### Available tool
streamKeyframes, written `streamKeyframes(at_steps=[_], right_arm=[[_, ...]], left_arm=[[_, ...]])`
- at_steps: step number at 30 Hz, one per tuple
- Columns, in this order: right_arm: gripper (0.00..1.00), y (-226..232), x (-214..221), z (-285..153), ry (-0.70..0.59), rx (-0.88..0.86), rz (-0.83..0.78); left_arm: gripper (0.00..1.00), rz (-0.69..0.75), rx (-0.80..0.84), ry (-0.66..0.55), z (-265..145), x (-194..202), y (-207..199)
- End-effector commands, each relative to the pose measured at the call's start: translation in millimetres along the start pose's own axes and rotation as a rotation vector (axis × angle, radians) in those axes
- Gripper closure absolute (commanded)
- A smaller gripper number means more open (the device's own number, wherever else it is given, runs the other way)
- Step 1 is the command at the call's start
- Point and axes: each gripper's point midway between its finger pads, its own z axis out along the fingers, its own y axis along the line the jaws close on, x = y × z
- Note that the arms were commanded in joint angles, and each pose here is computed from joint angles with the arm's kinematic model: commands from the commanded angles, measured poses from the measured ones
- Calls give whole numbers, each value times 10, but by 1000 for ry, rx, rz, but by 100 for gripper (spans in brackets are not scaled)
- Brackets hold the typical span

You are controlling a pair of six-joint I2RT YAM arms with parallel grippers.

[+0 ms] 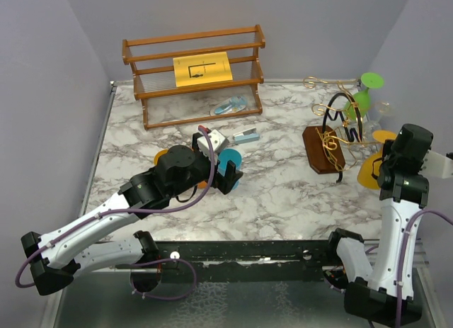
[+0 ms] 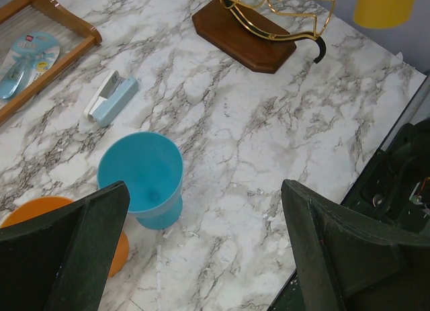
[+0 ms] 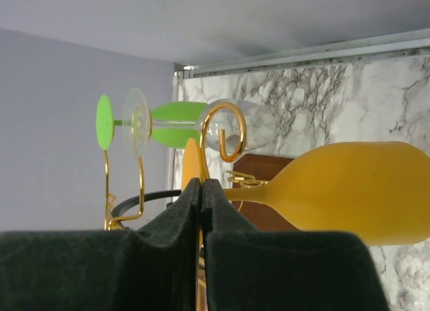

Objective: Take the wine glass off the wine glass rack

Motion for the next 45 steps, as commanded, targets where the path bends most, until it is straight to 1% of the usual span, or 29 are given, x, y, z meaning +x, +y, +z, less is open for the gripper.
streamKeyframes(at_steps=[1, 5, 9, 14, 19, 22, 25, 28, 34, 37, 42, 45], right_arm=[[99, -107, -31, -102, -2, 20, 55], [99, -128, -94, -222, -9, 6, 69], [99, -132, -292, -385, -71, -22, 45], [99, -47, -448, -729, -74, -126, 4], [99, 65, -392, -1165, 37, -275, 29], [99, 134, -383, -1417, 102, -340, 45], [99, 206, -288, -1656, 209, -412, 58], [99, 277, -89, -1855, 356, -492, 73], [99, 335, 460, -2158, 724, -587, 120], [99, 346, 641, -2329, 870, -654, 129], [99, 232, 959, -2606, 1170, -738, 203], [99, 184, 1042, -2652, 1255, -760, 238]], left_arm=[[1, -7, 21, 1, 25, 21, -32], [1, -7, 19, 11, 50, 43, -29], [1, -14, 12, 24, 85, 68, -7], [1, -42, 25, 21, 101, 52, 14], [1, -83, 59, 7, 112, -10, -24], [1, -138, 85, 14, 123, -34, -99], [1, -237, 145, 1, 99, -73, -240], [1, -388, 248, -33, 71, -133, -445], [1, -695, 440, -82, 55, -249, -765], [1, -794, 494, -89, 73, -247, -837], [1, -913, 547, -109, 118, -206, -894], [1, -977, 552, -123, 138, -142, -904]])
